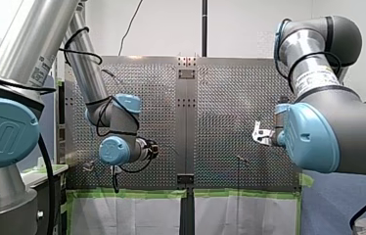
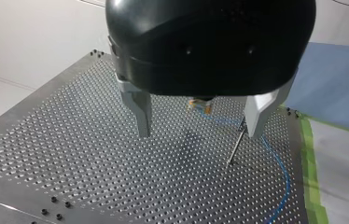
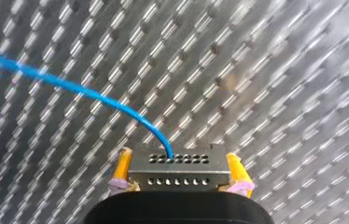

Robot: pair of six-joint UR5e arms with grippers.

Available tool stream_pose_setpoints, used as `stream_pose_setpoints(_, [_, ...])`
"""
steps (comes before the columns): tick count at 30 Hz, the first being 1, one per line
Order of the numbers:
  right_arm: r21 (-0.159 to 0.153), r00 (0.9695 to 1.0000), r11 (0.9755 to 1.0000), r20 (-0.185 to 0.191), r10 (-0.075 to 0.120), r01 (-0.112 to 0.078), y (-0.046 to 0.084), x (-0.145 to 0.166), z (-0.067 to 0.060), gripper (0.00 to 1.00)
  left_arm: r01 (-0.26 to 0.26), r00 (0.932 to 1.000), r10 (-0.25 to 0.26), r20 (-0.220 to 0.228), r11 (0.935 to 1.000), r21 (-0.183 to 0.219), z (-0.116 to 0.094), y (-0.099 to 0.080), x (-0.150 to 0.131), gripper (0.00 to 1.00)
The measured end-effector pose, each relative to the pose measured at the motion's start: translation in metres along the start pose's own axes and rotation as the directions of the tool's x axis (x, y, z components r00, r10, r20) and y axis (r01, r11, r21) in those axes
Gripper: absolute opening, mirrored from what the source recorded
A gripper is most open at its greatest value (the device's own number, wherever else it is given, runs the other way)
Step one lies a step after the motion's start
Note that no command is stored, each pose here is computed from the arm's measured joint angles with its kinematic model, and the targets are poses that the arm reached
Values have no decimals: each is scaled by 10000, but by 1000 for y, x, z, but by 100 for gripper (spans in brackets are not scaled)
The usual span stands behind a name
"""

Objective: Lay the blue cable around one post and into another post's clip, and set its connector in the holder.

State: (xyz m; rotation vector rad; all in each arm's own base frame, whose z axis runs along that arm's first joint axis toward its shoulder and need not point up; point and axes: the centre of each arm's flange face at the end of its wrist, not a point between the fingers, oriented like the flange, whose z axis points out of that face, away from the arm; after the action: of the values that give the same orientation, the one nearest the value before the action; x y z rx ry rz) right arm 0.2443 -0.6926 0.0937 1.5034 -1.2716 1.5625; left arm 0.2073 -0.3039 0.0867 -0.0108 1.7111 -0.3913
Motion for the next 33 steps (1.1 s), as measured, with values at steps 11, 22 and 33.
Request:
stream_pose_setpoints(11, [129,9985,9998,-538,-115,122,-51,57,-10,0,-115,9999,115,-92,9999,-28,-1,1,1,100])
stream_pose_setpoints(22, [-21,9975,9999,-691,-159,158,-72,84,-38,0,-167,9998,167,-124,9999,-39,-2,1,1,100])
stream_pose_setpoints(33, [-289,9953,9995,-964,96,-124,-79,113,-73,0,-186,9997,185,-126,9998,-37,-2,1,1,100])
